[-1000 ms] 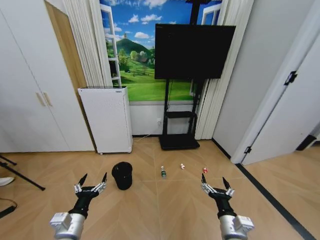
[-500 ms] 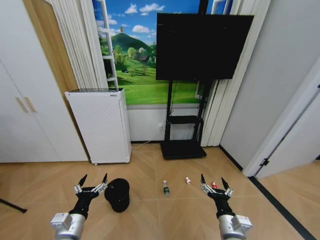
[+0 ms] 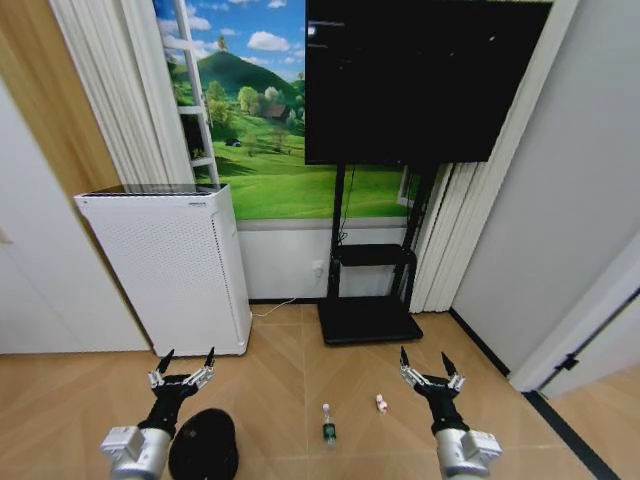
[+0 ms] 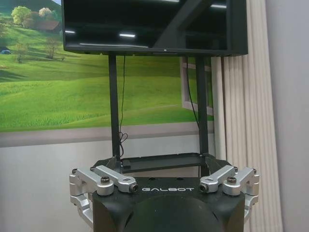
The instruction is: Pick up the trash bin and place the garbage on the floor into it.
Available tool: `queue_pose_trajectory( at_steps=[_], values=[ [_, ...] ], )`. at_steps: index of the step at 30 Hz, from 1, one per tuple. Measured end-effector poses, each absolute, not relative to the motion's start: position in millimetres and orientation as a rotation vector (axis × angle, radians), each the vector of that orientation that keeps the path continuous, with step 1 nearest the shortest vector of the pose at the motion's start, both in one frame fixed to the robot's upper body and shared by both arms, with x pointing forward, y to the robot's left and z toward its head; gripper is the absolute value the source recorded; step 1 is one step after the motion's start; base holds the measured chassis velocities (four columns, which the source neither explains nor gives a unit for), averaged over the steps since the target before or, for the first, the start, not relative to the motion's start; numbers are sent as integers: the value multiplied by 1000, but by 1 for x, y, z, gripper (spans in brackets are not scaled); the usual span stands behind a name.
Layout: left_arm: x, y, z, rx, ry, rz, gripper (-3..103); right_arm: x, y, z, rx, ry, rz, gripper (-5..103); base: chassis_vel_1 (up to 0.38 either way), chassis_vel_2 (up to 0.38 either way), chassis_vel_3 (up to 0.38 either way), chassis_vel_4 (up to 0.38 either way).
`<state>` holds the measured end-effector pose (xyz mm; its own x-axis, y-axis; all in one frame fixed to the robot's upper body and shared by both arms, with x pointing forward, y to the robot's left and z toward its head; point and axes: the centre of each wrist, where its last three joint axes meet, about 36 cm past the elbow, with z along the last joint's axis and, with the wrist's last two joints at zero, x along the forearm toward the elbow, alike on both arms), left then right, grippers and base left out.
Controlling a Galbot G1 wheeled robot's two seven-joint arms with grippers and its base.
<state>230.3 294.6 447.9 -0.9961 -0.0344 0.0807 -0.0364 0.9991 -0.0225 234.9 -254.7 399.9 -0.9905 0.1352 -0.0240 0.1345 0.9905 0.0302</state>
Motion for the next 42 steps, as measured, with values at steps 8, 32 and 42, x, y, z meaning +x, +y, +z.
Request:
queue_pose_trajectory(
  at_steps=[8, 32, 42],
  values=[
    [229, 296, 446, 96, -3050, 22, 98, 232, -255, 398, 183, 3112, 25, 100, -59, 96, 30, -80],
    [225, 307, 449, 144, -3071, 13, 100, 231, -255, 388, 192, 3122, 4, 100, 16, -23, -13, 13],
    [223, 304, 446, 150, -3076, 18, 100, 233, -256, 387, 184, 3121, 4, 100, 0, 0, 0, 0]
  ],
)
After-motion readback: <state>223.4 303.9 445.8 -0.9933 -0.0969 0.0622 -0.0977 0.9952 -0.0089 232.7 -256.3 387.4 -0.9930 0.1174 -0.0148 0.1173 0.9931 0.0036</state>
